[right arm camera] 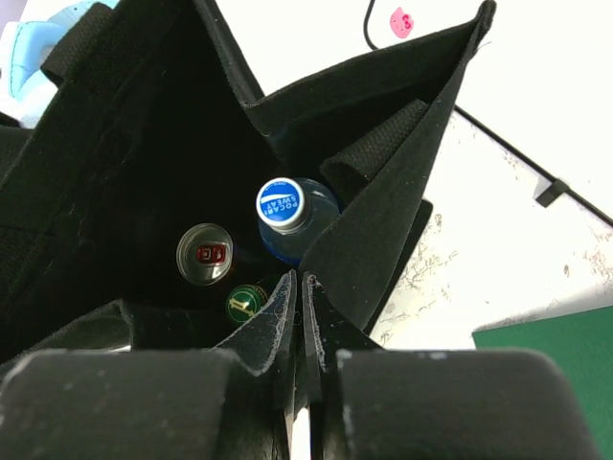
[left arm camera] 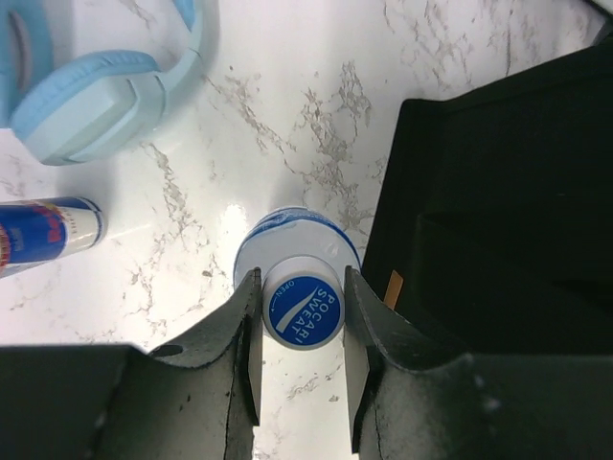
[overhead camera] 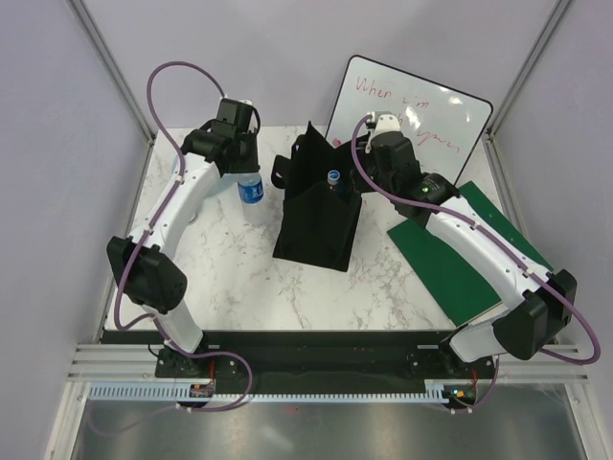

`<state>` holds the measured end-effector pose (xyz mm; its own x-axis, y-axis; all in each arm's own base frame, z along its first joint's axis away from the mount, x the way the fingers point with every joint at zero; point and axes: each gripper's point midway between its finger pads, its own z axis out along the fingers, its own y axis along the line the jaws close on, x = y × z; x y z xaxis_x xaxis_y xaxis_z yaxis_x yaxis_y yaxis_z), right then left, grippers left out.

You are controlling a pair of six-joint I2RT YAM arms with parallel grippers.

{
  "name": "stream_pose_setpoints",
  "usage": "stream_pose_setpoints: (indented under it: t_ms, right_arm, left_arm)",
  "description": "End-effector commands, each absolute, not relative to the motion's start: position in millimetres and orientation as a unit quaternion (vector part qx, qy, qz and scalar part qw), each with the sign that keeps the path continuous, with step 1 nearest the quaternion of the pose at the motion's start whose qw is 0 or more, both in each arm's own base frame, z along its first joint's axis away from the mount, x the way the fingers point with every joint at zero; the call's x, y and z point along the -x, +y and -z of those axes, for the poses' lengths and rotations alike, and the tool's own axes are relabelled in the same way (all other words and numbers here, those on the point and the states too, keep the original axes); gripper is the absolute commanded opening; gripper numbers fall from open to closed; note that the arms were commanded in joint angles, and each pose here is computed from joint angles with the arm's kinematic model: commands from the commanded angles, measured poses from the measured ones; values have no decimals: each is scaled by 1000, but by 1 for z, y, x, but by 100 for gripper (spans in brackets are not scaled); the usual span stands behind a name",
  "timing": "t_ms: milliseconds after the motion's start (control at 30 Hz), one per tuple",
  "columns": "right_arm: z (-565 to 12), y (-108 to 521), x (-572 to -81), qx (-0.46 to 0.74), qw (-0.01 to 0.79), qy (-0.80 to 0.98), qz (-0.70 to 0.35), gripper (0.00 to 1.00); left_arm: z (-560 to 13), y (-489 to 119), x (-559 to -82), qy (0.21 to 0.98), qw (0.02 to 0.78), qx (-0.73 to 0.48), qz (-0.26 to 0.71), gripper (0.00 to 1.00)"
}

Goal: Place the beverage into the canvas bag

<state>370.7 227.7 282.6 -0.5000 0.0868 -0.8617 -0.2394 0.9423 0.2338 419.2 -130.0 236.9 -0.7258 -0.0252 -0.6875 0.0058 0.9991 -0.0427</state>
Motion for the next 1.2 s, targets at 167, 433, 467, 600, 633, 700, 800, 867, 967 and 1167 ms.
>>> stream_pose_setpoints:
  t_ms: [167, 433, 467, 600, 633, 700, 800, 867, 967, 1167]
  right_arm:
    - [-273, 236, -366, 68, 485, 853, -177, 3]
    - [-274, 242, -363, 78, 484, 850, -193, 0]
    - [-273, 242, -363, 80, 483, 851, -192, 0]
    - [-273, 243, -364, 79, 482, 851, -194, 0]
    - [-272, 243, -364, 78, 481, 851, -195, 0]
    - [-272, 246, -364, 80, 479, 851, -199, 0]
    - [-271, 248, -365, 82, 478, 851, -202, 0]
    - [-270, 249, -365, 84, 476, 851, -204, 0]
    - [-269, 252, -365, 85, 474, 851, -208, 0]
    - [-268, 257, -362, 99, 470, 850, -215, 0]
  left_arm:
    - [-399, -132, -411, 836, 548, -1, 22, 2]
    - [-504, -154, -375, 761, 645, -27, 67, 2]
    - [-513, -153, -371, 754, 653, -27, 71, 2]
    - [-548, -147, -357, 722, 688, -25, 69, 2]
    - [-557, -145, -354, 714, 696, -25, 72, 2]
    - [-568, -147, -347, 702, 707, -37, 80, 2]
    - [-575, -154, -339, 693, 711, -49, 107, 2]
    - [-578, -158, -335, 690, 711, -52, 127, 2]
    - [-589, -167, -328, 675, 718, -61, 159, 2]
    - [-609, -172, -319, 648, 733, -54, 200, 2]
